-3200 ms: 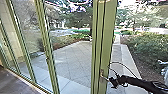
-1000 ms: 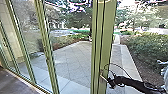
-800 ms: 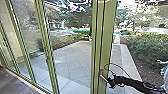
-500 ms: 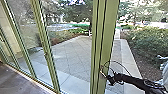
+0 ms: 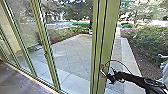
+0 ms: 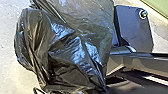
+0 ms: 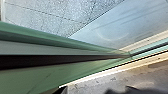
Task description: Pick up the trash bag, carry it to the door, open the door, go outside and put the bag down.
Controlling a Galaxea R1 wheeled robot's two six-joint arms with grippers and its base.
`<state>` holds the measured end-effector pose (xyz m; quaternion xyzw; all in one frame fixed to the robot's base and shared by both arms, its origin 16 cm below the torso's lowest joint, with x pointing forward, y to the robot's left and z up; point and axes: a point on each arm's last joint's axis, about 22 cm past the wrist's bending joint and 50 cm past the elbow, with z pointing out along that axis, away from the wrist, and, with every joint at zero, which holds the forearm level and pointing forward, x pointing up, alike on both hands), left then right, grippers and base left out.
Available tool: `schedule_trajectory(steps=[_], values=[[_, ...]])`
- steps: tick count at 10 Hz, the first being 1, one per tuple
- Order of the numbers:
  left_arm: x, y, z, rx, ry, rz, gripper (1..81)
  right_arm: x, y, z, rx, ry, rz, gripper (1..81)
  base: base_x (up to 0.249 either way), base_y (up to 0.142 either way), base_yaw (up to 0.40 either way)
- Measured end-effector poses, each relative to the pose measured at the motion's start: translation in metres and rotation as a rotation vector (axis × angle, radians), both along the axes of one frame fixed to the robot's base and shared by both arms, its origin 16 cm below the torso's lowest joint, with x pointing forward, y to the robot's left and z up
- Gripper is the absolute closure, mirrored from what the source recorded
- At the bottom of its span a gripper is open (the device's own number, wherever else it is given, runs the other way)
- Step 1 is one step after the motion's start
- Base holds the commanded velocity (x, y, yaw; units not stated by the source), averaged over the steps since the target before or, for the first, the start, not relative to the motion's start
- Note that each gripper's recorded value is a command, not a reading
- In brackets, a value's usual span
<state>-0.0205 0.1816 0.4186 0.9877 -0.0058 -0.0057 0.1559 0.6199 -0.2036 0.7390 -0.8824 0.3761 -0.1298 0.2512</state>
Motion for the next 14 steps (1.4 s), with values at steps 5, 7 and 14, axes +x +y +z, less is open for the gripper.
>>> schedule_trajectory(steps=[5, 7, 14], values=[[-0.018, 0.002, 0.000, 0.003, 0.024, 0.000, 81.1, -0.015, -0.002, -0.009, -0.010, 0.053, 0.021, 1.0, 0.081, 0.000, 0.000], [-0.002, 0.003, 0.000, 0.003, -0.002, 0.001, 81.1, -0.027, 0.000, -0.012, -0.032, 0.064, 0.090, 1.0, 0.135, 0.000, 0.000], [-0.008, 0.004, 0.000, 0.005, 0.003, -0.003, 81.1, -0.037, -0.026, -0.010, -0.077, 0.075, 0.140, 1.0, 0.135, 0.000, 0.000]])
